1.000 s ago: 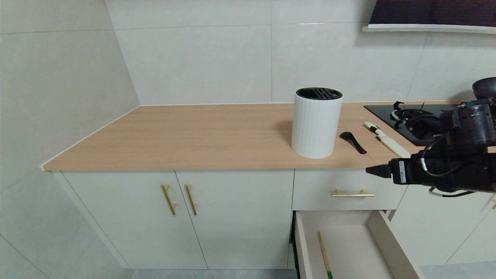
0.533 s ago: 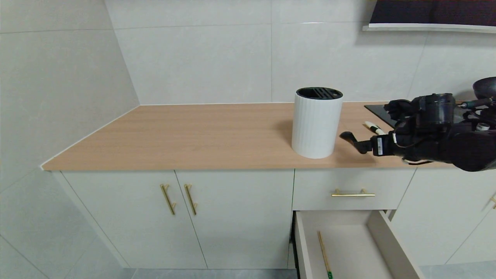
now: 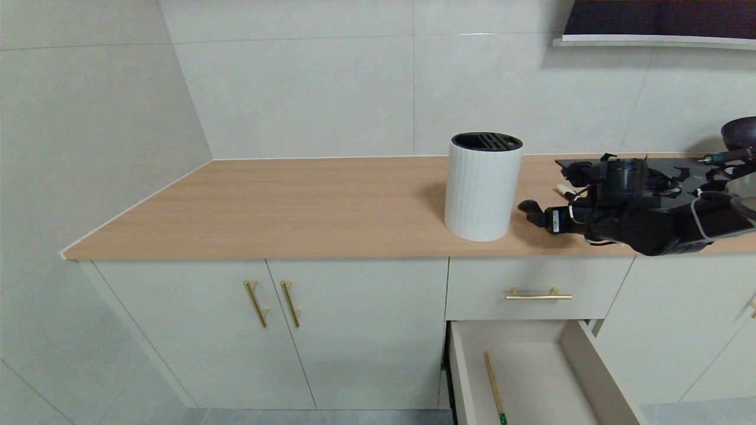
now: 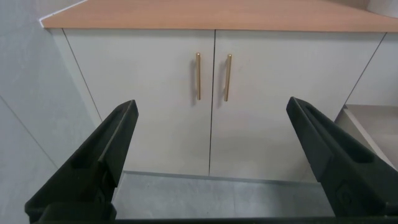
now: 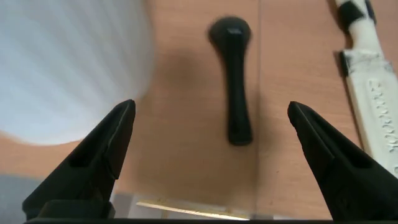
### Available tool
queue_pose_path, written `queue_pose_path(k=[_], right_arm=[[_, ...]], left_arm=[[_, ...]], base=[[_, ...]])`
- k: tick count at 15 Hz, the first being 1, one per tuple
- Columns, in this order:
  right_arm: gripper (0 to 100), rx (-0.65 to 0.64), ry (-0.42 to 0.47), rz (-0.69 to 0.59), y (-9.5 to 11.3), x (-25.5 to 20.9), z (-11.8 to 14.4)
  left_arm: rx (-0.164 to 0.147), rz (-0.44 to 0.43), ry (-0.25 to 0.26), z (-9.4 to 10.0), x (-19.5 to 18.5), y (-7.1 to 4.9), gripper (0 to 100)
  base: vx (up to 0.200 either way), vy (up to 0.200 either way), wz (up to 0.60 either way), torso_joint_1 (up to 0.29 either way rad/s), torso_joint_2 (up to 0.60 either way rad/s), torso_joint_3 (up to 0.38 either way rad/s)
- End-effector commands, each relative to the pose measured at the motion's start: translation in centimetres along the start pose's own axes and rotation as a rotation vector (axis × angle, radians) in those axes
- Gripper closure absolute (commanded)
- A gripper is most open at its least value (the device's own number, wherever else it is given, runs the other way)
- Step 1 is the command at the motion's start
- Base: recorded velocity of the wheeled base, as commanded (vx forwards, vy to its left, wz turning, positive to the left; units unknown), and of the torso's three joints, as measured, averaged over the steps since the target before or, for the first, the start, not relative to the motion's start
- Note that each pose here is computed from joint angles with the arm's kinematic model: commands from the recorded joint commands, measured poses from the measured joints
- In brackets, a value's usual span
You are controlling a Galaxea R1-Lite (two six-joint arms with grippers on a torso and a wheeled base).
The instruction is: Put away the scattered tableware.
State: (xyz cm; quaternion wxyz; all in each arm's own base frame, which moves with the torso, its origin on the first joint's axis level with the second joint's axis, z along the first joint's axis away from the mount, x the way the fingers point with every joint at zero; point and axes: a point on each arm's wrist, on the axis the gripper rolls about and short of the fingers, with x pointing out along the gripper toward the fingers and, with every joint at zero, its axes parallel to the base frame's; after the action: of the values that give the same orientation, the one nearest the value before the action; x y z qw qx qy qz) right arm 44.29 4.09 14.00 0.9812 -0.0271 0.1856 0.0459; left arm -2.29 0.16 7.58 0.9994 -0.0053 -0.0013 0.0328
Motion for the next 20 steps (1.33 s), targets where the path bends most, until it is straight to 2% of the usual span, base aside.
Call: queue_pose_path(k=[1, 10, 11, 18, 20], right_arm=[[0, 0.003, 0.027, -0.007, -0.2, 1.9, -1.3], [0, 0.017, 0.036, -0.048, -1.1, 3.6, -2.2], [100, 0.019, 0.036, -0.048, -1.1, 3.6, -2.2], [100, 0.023, 0.037, -0.05, -1.1, 3.6, -2.3], [100, 0.069, 0.015, -0.05, -1.0, 2.8, -1.3]], left_arm=[[0.0, 0.0, -0.001, 0.0, 0.0, 0.0, 0], [0.0, 0.0, 0.001, 0.0, 0.0, 0.0, 0], [0.0, 0.0, -0.001, 0.0, 0.0, 0.0, 0], [0.0, 0.0, -0.001, 0.0, 0.0, 0.0, 0], [0.0, 0.0, 0.001, 0.0, 0.0, 0.0, 0]], base=[[0.0, 0.0, 0.0, 0.0, 0.0, 0.0], [0.0, 0.0, 0.0, 0.0, 0.0, 0.0], [0.0, 0.0, 0.0, 0.0, 0.0, 0.0], [0.0, 0.0, 0.0, 0.0, 0.0, 0.0], [0.0, 0.0, 0.0, 0.0, 0.0, 0.0]])
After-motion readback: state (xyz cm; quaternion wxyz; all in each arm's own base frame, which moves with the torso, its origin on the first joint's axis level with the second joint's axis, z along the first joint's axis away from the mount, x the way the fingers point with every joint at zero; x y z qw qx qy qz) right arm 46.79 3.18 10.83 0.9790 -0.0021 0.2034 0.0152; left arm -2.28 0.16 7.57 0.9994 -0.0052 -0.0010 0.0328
